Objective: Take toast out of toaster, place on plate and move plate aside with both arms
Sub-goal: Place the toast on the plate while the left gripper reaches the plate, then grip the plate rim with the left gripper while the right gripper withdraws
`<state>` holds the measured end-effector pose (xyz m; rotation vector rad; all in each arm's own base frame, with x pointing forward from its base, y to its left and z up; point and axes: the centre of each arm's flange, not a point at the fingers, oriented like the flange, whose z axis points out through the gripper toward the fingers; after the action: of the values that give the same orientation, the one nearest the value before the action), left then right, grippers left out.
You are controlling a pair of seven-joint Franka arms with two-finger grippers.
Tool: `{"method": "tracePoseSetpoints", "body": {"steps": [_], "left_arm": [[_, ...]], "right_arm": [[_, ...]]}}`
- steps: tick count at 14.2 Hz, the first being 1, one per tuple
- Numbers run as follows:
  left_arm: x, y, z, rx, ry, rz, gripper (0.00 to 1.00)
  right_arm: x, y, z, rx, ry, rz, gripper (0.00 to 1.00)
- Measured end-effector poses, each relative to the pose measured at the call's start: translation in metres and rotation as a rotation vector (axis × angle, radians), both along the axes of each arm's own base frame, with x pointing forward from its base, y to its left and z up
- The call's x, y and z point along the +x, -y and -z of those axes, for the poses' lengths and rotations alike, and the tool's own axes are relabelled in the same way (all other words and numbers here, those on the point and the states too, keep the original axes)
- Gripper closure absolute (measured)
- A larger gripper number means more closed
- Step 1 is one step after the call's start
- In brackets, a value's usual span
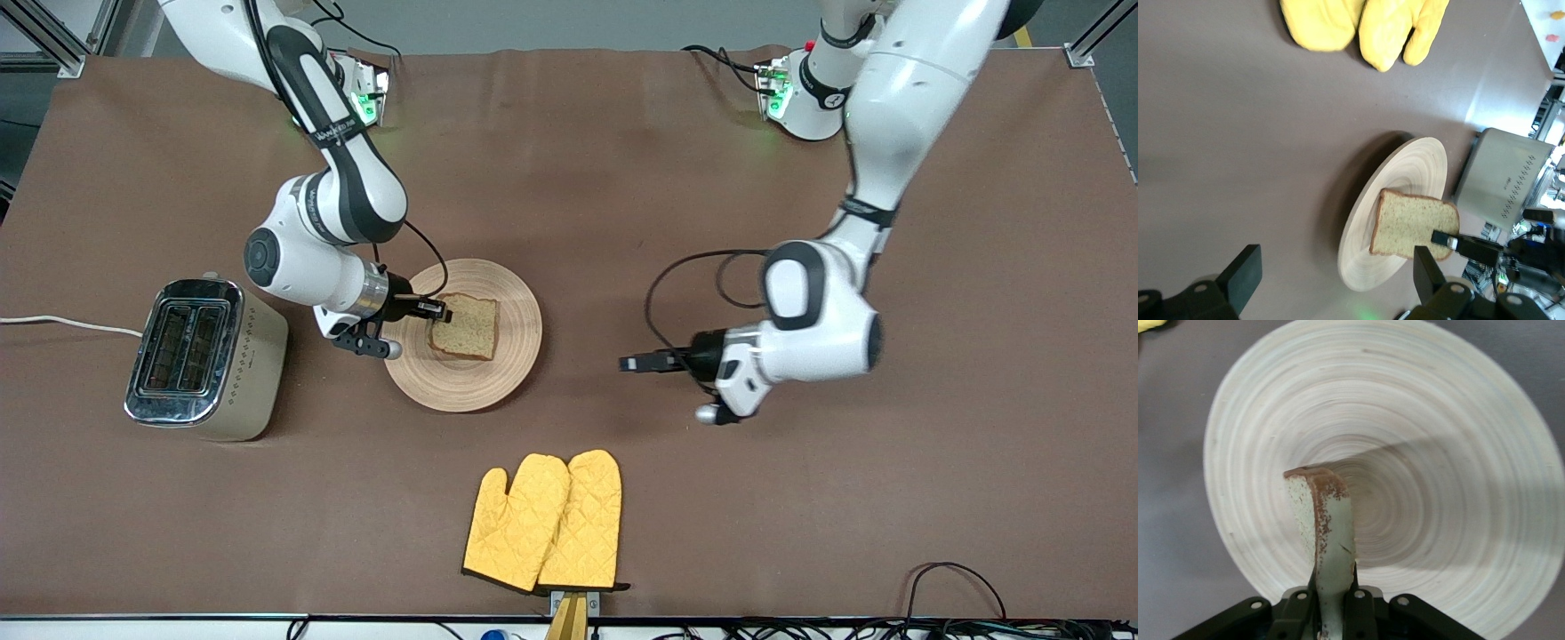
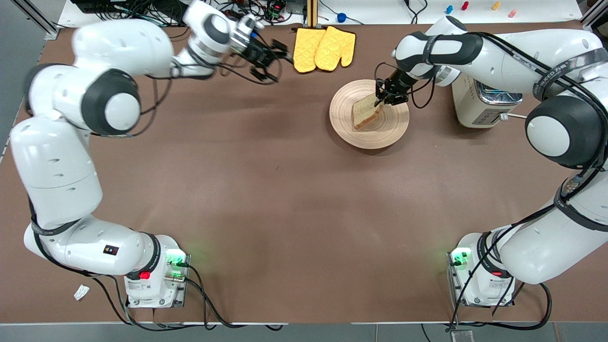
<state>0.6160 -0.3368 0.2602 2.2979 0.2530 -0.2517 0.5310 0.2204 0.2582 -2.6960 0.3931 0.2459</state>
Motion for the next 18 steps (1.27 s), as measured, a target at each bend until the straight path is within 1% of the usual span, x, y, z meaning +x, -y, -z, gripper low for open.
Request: {"method": "tracePoseSetpoints", "body": {"steps": [2, 3, 5, 6, 7, 9, 10, 11, 12, 13, 15, 16, 17, 18], "left_arm": [[-0.021, 0.045, 0.023, 0.027, 0.021, -0.012, 0.0], [-0.031, 0.066, 0.034, 0.034, 0.03, -0.02, 0.0], [-0.051, 0.105, 0.056, 0.028, 0.025, -0.019, 0.0], [-0.06, 0.122, 0.064, 0.025, 0.025, -0.012, 0.0], [-0.068, 0.137, 0.071, 0.024, 0.029, -0.006, 0.0], [-0.076, 0.153, 0.078, 0.023, 0.037, -0.005, 0.0], [-0.079, 0.156, 0.082, 0.023, 0.036, -0.01, 0.02], [-0.081, 0.159, 0.085, 0.024, 0.037, -0.014, 0.03], [-0.083, 0.16, 0.087, 0.027, 0.048, -0.013, 0.14], [-0.085, 0.161, 0.09, 0.032, 0.064, -0.009, 0.24], [-0.087, 0.162, 0.097, 0.04, 0.078, -0.005, 0.44], [-0.088, 0.162, 0.099, 0.042, 0.077, -0.005, 0.55], [-0.088, 0.162, 0.101, 0.041, 0.076, -0.005, 0.64], [-0.088, 0.162, 0.1, 0.04, 0.081, -0.002, 0.74]], "right_arm": [[-0.002, 0.016, 0.008, -0.007, -0.013, 0.009, 0.66], [-0.002, 0.023, 0.012, -0.009, -0.018, 0.015, 0.54], [-0.004, 0.036, 0.017, -0.013, -0.029, 0.029, 0.34], [-0.002, 0.042, 0.018, -0.013, -0.027, 0.034, 0.22], [0.001, 0.051, 0.015, -0.011, -0.02, 0.047, 0.13], [0.008, 0.073, 0.002, 0.002, -0.009, 0.066, 0.0], [0.011, 0.085, -0.009, -0.006, 0.004, 0.055, 0.0], [0.015, 0.1, -0.022, -0.041, 0.025, 0.026, 0.0], [0.018, 0.117, -0.038, -0.087, 0.045, -0.01, 0.0], [0.022, 0.136, -0.056, -0.126, 0.053, -0.038, 0.0], [0.031, 0.179, -0.104, -0.187, 0.037, -0.077, 0.0], [0.037, 0.201, -0.134, -0.208, 0.026, -0.082, 0.0], [0.043, 0.221, -0.166, -0.227, 0.022, -0.083, 0.0], [0.048, 0.239, -0.199, -0.253, 0.029, -0.088, 0.0]]}}
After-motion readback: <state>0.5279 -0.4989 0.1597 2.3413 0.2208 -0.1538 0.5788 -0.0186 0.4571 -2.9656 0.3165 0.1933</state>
